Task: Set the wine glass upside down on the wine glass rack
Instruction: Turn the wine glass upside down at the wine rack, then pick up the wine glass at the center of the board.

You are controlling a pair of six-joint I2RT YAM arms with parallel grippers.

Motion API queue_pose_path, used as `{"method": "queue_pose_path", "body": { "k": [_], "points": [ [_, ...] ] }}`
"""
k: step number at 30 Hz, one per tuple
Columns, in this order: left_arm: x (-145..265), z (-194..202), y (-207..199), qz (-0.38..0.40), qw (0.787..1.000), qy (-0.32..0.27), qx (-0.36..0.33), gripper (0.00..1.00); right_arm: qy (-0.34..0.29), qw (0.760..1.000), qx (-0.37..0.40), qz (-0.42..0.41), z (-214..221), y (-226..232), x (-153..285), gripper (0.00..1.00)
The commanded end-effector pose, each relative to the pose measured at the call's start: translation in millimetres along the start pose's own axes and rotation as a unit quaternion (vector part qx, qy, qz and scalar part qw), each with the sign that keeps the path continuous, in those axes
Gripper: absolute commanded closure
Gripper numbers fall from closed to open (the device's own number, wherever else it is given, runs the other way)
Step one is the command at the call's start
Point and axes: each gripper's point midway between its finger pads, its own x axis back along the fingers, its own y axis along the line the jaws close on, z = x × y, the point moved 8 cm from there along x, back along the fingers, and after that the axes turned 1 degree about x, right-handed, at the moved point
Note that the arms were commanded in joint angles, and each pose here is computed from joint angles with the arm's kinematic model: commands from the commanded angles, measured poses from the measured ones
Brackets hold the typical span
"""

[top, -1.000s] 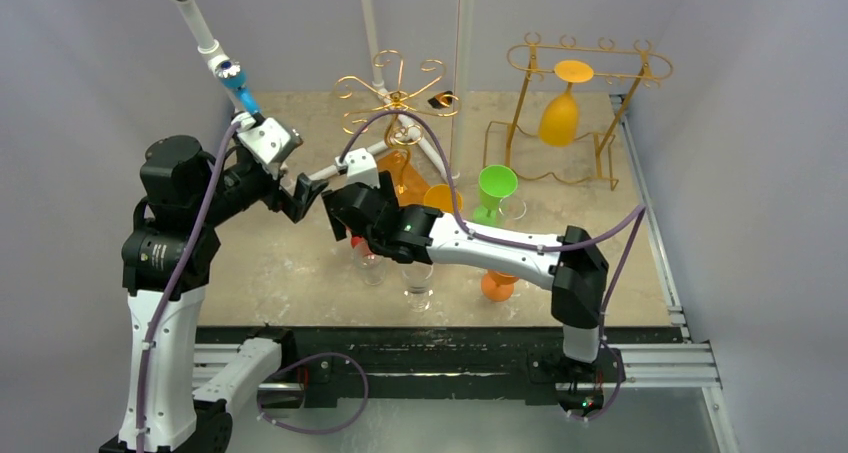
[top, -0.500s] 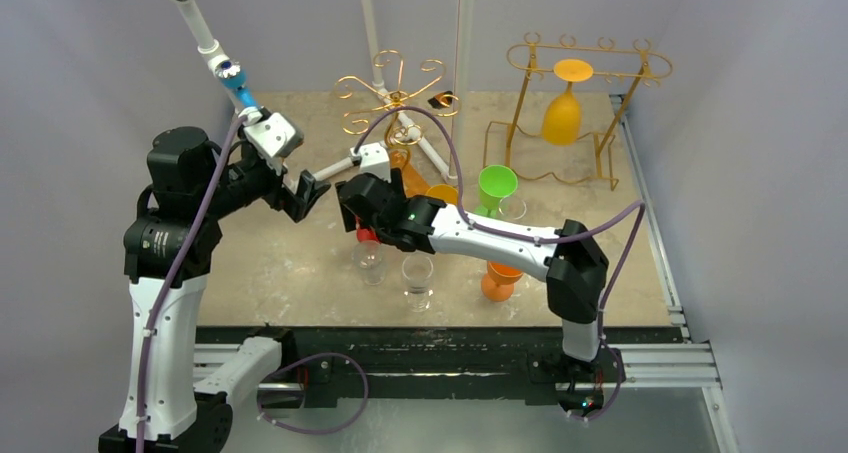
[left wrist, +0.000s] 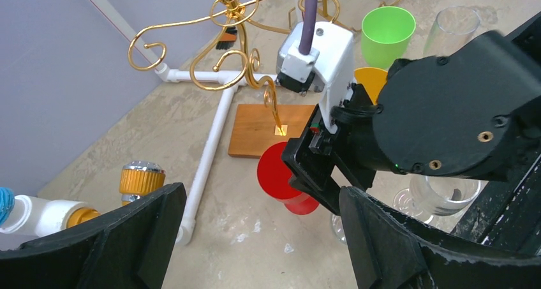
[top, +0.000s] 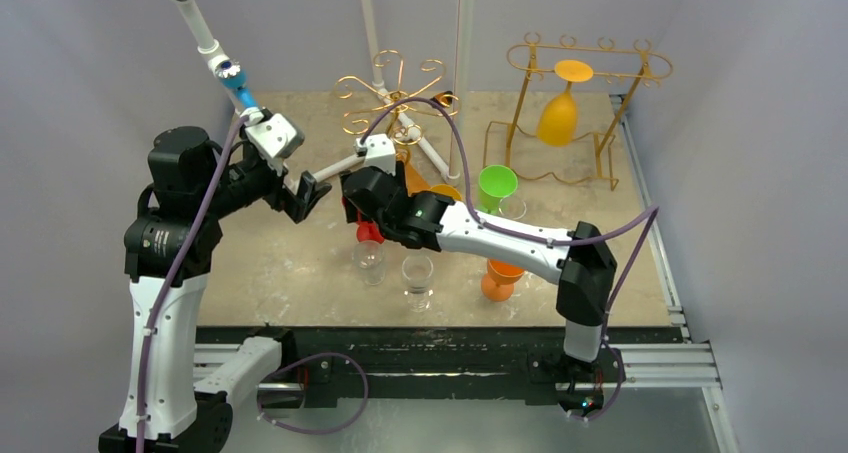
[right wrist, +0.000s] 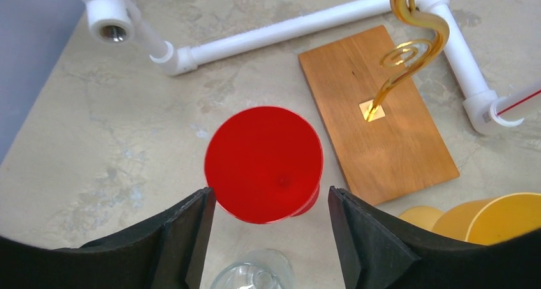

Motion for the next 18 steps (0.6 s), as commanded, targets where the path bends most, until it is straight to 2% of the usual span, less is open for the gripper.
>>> {"method": "queue_pose_path", "body": {
  "k": [1,8,12,14,18],
  "points": [
    [6,-1,-3,-0.014,1.0,0.005,0.022,0.01,0.004,0.999,-0.016,0.033,1,-9,-13,0.28],
    [6,-2,-5,-0.011,1.0,-0.004,0.021,0.01,0.031,0.999,-0.004,0.042,22,-9,-30,0.33],
    [6,-1,-5,-0.009,1.0,-0.001,0.021,0.01,0.042,0.998,0.0,0.044,32,-9,-34,0.42],
    [7,0,-5,-0.009,1.0,-0.001,0.02,0.01,0.044,0.998,-0.001,0.045,33,-11,-33,0.51],
    [7,1,-6,-0.004,1.0,-0.001,0.019,0.01,0.037,0.998,-0.005,0.043,27,-15,-24,0.83]
  ]
}}
